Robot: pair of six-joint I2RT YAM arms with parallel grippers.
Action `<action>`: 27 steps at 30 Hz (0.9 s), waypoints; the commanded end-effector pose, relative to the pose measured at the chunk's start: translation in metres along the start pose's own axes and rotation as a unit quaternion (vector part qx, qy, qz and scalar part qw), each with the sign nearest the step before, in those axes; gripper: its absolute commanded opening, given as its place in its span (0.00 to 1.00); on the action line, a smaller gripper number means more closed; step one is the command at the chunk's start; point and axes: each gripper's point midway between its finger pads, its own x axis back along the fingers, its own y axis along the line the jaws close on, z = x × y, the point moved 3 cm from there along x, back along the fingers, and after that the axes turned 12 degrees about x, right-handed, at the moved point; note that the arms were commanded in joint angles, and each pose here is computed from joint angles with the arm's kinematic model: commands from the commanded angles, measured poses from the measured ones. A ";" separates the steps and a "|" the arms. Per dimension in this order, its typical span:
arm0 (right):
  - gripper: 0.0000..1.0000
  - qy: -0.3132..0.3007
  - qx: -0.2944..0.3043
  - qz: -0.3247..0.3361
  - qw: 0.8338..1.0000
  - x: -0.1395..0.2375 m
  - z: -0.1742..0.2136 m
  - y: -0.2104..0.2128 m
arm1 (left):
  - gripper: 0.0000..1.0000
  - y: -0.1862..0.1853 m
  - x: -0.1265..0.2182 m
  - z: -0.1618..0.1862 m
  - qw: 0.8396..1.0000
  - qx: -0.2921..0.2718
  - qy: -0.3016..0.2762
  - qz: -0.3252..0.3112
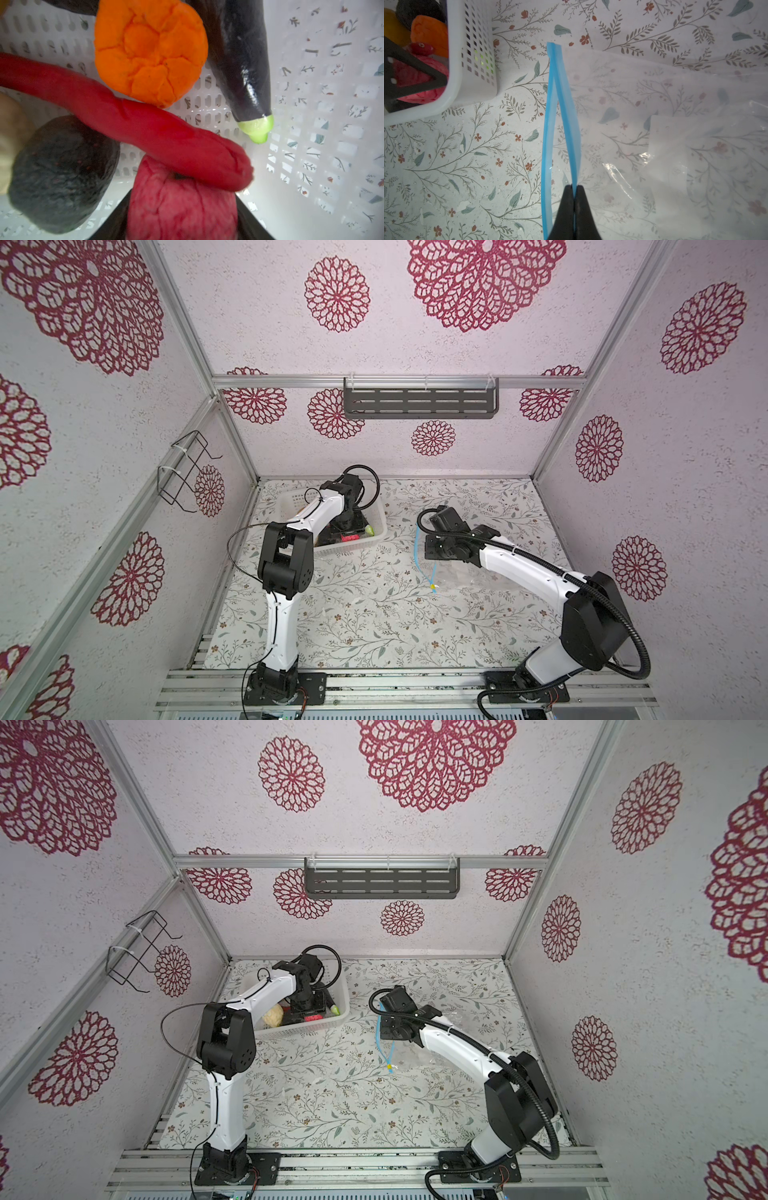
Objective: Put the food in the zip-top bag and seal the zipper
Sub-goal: 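Close the left gripper on the pink play-dough apple, then lift the pink apple and carry it toward the open bag mouth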
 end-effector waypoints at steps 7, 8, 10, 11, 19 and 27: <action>0.00 -0.016 0.001 -0.016 1.000 0.008 -0.017 0.009 | 0.54 -0.010 0.044 -0.010 0.998 0.008 -0.027 0.064; 0.00 -0.016 0.002 -0.018 1.000 0.008 -0.017 0.010 | 0.54 -0.010 0.046 -0.011 0.997 0.009 -0.031 0.065; 0.00 -0.017 0.001 -0.020 1.000 0.009 -0.018 0.011 | 0.54 -0.009 0.051 -0.012 0.997 0.007 -0.039 0.065; 0.00 -0.018 0.002 -0.021 1.000 0.009 -0.019 0.011 | 0.54 -0.008 0.053 -0.013 0.997 0.007 -0.043 0.064; 0.00 -0.021 0.001 -0.029 0.999 0.011 -0.022 0.014 | 0.53 -0.014 0.082 -0.015 0.992 0.015 -0.063 0.112; 0.00 -0.021 -0.004 -0.042 0.999 0.011 -0.024 0.018 | 0.53 -0.026 0.119 -0.003 0.978 0.013 -0.080 0.193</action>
